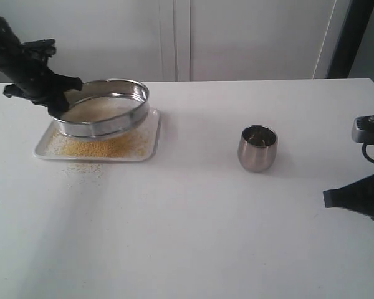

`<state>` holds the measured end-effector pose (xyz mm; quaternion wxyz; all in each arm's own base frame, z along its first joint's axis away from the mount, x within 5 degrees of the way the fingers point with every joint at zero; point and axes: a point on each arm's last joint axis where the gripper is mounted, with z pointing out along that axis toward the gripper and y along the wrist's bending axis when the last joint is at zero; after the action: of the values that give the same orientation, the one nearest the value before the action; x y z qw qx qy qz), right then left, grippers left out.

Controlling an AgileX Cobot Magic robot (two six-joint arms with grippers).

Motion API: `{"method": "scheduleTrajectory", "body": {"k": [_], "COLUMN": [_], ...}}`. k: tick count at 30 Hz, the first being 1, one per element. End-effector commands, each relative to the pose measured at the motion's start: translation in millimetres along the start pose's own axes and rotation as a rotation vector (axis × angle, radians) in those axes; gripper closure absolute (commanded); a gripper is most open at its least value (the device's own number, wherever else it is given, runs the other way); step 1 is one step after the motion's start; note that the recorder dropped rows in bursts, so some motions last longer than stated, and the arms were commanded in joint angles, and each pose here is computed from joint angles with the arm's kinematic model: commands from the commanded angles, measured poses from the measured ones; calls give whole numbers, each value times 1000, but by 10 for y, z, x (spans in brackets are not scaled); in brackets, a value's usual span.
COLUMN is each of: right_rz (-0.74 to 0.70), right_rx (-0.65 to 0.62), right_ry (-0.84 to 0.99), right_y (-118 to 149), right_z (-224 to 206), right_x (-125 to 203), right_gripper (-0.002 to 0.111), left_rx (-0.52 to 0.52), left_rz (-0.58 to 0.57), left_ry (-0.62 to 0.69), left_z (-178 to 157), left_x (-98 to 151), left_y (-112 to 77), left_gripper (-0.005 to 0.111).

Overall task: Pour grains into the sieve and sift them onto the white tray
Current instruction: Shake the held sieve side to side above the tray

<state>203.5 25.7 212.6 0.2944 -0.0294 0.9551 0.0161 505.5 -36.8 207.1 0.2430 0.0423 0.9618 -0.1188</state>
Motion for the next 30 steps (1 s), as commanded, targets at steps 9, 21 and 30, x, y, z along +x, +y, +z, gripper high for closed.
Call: {"method": "scheduleTrajectory", "body": {"k": [9,21,30], "right_rz": [8,8,8], "right_rx": [6,6,6], "right_ry": [-14,-14,-13], "right_y": [-21,-21,-21], "right_z": [-7,-7,-7], "right_x": [-1,-1,0], "right_gripper": [108,108,108], "left_rx": [-120,-70,54], "left_rz": [37,37,106], "left_ry": [-23,-46,-9], "left_z": [-163,-321,-166], "left_x": [-54,-95,-35], "left_y": [104,89,-173], "left_gripper": [107,107,107]}}
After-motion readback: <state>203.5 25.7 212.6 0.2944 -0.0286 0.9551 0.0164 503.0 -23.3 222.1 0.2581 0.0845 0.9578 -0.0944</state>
